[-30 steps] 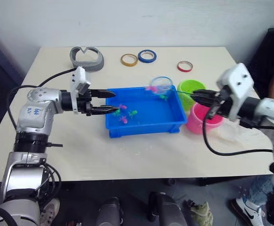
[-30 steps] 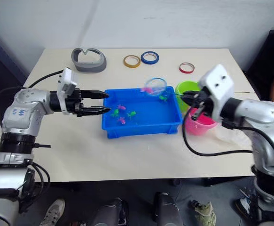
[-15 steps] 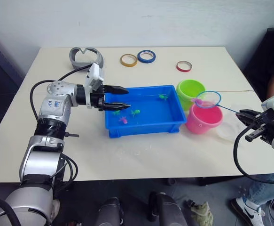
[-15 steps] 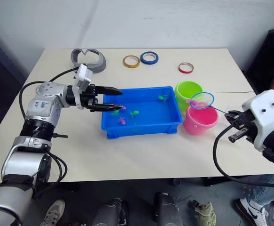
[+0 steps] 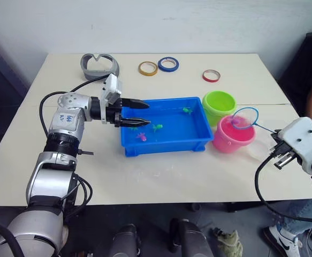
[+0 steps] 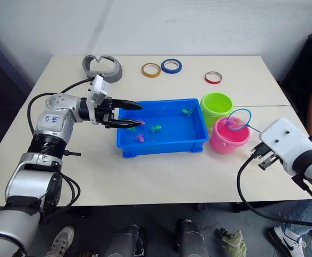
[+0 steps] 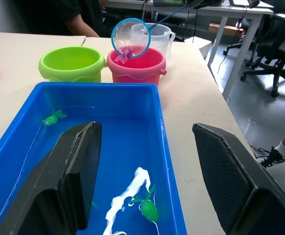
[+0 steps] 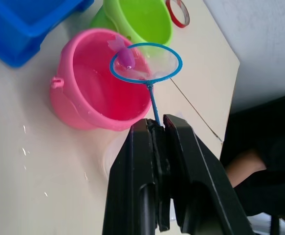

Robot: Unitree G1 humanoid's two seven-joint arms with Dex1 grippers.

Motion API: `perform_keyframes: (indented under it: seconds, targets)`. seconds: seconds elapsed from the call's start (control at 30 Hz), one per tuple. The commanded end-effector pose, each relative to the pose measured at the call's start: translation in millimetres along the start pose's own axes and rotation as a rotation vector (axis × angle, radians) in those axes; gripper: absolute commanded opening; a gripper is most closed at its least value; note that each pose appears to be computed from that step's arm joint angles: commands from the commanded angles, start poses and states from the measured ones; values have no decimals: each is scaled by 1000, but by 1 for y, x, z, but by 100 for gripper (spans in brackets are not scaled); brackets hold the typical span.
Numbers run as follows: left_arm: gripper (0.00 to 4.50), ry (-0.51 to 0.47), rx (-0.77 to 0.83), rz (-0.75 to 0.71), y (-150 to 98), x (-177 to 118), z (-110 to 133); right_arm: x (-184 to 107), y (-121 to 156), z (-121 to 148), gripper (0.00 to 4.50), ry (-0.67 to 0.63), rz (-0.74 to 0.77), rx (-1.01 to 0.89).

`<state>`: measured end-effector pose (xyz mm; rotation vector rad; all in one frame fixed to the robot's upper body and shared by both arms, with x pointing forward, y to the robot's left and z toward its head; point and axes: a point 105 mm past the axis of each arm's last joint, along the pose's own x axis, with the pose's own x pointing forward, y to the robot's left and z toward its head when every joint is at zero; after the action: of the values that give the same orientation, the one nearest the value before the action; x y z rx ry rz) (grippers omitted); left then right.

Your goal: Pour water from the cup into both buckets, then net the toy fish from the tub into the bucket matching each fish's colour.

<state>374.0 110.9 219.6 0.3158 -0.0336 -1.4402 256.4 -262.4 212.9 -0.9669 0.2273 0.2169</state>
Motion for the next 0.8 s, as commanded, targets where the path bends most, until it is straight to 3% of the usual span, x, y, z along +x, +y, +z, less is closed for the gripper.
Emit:
perform_keyframes:
  seconds: [0.03,0.3,0.8]
  targets:
    - [328,-11,58,6,4,-2,15,-2,-2,9,0,-13,-41,-213]
    - [328,-12,65,0,4,0,15,-2,-4,2,0,32,-68,-611]
    - [328,0,105,18,5,0,14,-2,-4,-3,0,28,-110,-896]
